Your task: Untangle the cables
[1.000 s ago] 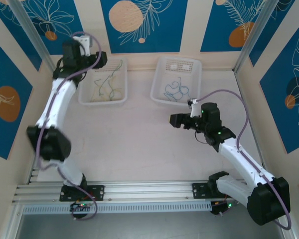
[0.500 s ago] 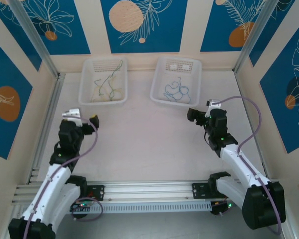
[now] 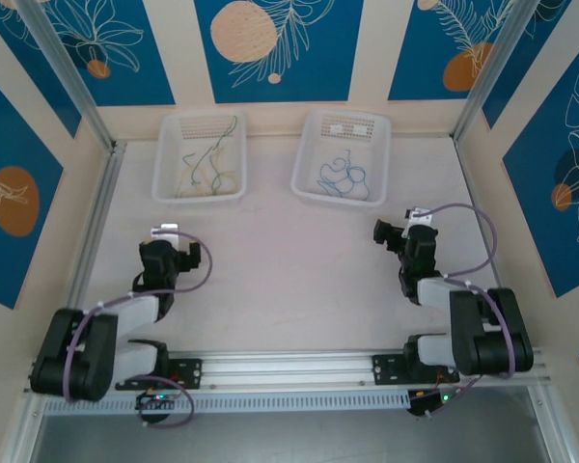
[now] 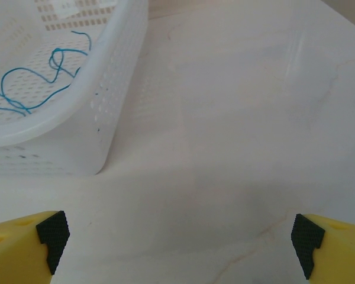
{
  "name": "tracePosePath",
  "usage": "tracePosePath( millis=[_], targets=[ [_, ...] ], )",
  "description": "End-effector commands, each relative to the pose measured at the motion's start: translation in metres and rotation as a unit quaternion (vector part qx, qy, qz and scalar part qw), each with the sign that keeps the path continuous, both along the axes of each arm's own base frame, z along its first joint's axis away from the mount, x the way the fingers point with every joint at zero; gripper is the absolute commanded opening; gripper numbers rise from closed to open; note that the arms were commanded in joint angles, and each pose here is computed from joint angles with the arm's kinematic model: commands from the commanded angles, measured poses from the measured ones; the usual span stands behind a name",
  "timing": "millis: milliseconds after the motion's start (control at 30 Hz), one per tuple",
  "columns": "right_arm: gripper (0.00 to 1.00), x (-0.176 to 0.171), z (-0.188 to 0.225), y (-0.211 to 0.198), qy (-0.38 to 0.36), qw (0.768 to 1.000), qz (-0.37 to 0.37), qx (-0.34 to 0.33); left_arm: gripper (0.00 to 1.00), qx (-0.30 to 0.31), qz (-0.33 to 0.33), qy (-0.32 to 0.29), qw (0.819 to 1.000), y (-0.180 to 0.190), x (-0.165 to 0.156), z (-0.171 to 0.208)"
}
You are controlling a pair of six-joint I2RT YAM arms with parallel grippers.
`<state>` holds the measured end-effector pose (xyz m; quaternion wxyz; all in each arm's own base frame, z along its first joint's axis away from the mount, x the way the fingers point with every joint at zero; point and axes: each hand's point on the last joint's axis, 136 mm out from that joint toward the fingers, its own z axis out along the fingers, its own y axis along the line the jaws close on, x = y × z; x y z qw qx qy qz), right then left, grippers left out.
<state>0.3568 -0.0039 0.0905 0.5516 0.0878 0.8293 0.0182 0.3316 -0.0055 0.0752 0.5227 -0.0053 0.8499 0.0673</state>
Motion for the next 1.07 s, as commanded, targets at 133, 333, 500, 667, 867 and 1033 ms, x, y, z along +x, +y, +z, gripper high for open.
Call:
tracePosePath(
  millis=[133, 333, 500, 667, 867, 1033],
  targets=[
    [1.0, 0.027, 0.006, 0.039, -0.041, 0.991, 0.124, -0.028, 1.0, -0.013, -0.023, -0.116, 0.993, 0.0, 0.037, 0.037],
    [0.99, 0.037, 0.004, 0.009, -0.026, 0.999, 0.04, -0.009, 1.0, -0.009, -0.058, -0.042, 0.997, -0.013, 0.062, 0.013],
    [0.99, 0.038, 0.004, 0.008, -0.025, 0.999, 0.034, -0.017, 1.0, -0.012, -0.055, -0.046, 0.997, -0.011, 0.063, 0.014],
    [0.99, 0.039, 0.004, 0.01, -0.023, 0.999, 0.035, -0.022, 1.0, -0.012, -0.061, -0.044, 0.997, -0.013, 0.063, 0.014],
    [0.99, 0.04, 0.003, 0.01, -0.017, 0.999, 0.038, -0.018, 1.0, -0.012, -0.062, -0.043, 0.997, -0.014, 0.063, 0.013],
    [0.99, 0.039, 0.004, 0.01, -0.02, 0.999, 0.039, -0.019, 1.0, -0.012, -0.062, -0.042, 0.997, -0.014, 0.063, 0.013]
  ],
)
